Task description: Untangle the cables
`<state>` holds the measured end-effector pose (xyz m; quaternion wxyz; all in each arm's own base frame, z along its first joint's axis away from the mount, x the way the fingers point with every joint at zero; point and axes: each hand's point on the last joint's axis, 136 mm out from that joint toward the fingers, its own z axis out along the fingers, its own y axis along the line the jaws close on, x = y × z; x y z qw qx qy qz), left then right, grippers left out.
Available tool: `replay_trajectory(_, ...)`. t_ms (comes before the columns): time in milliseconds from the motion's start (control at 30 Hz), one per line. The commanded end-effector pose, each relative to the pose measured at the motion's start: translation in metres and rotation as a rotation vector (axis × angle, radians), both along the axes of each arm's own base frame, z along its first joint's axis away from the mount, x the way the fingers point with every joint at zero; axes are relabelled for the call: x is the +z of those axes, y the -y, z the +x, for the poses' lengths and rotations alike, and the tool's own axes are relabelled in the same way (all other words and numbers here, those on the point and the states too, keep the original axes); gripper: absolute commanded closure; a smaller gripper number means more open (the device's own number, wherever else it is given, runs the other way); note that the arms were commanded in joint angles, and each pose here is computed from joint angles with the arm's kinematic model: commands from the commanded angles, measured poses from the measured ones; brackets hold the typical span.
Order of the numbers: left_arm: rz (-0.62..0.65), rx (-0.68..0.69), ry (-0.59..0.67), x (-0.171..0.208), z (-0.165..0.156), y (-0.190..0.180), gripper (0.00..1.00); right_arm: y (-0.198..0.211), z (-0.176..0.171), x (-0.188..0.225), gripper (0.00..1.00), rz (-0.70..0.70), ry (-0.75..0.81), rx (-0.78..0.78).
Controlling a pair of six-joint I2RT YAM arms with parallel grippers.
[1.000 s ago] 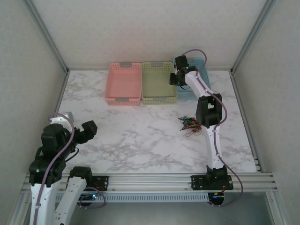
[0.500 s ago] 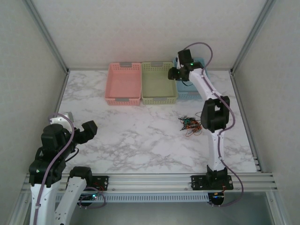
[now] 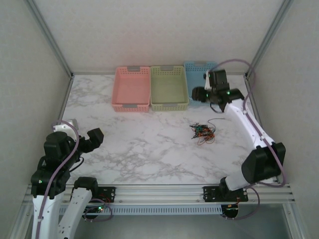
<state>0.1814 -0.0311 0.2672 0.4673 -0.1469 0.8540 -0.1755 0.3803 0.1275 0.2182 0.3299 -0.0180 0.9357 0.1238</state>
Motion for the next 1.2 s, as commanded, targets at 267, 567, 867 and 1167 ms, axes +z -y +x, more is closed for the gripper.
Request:
replay_trajectory(267,0.001,0.009,0.023,0.003,0.002,-0.002,0.02,0.016,-0.083,-0.101,0.46,-0.016,-0.293,-0.030)
replay_trajectory(567,0.002,0.034,0.051,0.007,-0.002,-0.007,0.01,0.007,-0.059,-0.138,0.52,-0.064,-0.361,0.006)
replay_trajectory(867,0.004,0.042,0.028,0.003,0.003,-0.008,0.01,-0.023,-0.062,-0.145,0.97,-0.051,-0.364,0.102)
replay_trajectory(1167,0.006,0.068,0.014,0.001,0.007,-0.013,0.02,-0.090,-0.091,-0.116,1.00,0.031,-0.333,0.273)
